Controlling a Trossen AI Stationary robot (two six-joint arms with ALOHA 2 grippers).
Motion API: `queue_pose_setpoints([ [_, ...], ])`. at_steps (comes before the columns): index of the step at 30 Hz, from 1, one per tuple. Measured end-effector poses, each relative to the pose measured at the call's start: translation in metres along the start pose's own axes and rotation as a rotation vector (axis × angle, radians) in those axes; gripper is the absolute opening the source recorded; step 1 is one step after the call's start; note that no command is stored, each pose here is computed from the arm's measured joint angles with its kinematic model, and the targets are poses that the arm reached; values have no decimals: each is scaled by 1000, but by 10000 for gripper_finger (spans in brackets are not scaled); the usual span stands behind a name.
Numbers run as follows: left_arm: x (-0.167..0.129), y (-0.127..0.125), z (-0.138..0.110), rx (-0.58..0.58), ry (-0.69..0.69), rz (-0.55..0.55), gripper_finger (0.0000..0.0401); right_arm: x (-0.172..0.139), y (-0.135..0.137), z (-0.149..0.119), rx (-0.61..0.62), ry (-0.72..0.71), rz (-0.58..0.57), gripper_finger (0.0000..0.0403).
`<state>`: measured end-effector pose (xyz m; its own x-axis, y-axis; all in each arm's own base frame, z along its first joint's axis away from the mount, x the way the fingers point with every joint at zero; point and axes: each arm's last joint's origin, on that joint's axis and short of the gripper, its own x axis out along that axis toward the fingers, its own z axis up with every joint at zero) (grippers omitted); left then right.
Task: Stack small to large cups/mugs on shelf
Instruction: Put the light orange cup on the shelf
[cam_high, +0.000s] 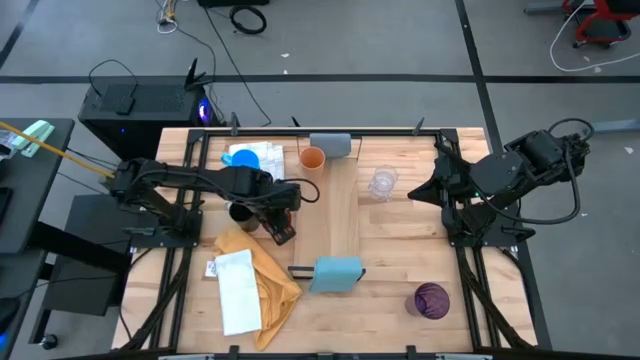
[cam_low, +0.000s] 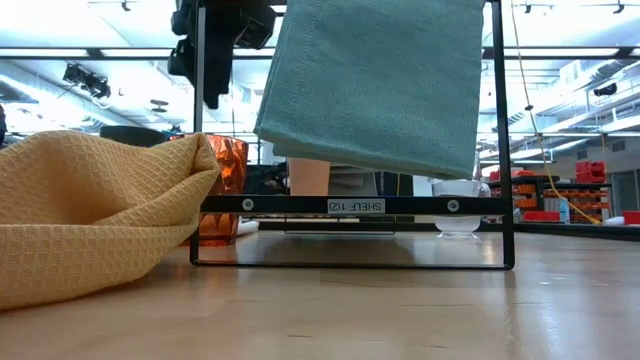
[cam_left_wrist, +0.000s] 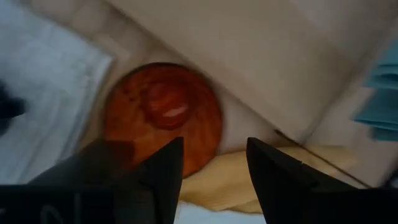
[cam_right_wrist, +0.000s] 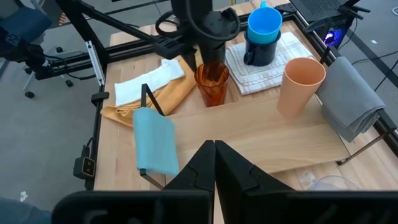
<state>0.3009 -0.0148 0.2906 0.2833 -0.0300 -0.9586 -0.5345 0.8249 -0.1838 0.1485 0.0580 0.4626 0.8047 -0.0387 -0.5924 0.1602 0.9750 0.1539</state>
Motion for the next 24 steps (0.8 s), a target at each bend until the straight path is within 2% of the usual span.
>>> queue_pose_setpoints([
  [4,3,-7,-1,27,11,-40,174,0,0,0,0,0,0,12],
  [15,21,-12,-4,94,93,15,185,0,0,0,-3,0,-1,12],
  [24,43,-15,-2,159,154,54,177,0,0,0,-4,2,-1,13],
])
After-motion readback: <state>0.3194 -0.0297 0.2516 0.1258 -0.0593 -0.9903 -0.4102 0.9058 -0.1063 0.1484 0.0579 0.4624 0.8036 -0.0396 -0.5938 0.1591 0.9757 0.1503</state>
